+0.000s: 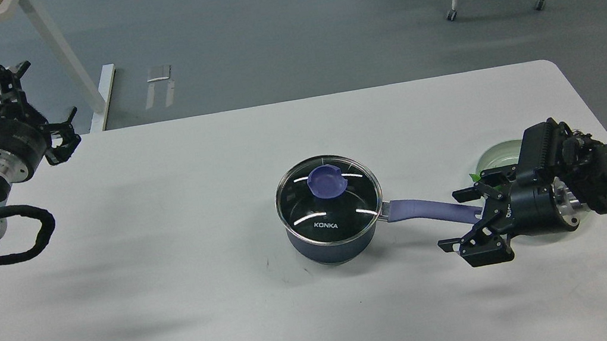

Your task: Open pot lid

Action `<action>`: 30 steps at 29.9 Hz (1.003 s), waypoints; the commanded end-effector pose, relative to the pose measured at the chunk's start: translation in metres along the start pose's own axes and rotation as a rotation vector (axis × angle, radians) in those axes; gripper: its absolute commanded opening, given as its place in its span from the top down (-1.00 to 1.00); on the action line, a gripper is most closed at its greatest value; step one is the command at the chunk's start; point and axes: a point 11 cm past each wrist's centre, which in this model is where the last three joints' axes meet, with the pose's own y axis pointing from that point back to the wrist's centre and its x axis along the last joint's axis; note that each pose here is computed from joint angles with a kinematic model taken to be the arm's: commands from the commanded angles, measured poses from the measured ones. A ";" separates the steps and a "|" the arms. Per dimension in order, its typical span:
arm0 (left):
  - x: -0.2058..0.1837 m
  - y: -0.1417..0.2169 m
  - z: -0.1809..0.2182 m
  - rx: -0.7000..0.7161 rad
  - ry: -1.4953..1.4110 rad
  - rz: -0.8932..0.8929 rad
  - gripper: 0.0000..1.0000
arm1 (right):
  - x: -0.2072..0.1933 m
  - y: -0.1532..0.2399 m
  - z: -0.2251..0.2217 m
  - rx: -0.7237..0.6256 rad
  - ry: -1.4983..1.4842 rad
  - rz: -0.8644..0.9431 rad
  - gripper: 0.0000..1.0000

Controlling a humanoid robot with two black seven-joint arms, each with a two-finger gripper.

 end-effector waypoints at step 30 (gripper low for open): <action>-0.002 -0.004 0.033 -0.041 -0.053 -0.028 -0.99 | 0.008 -0.020 0.006 -0.007 0.081 -0.022 0.08</action>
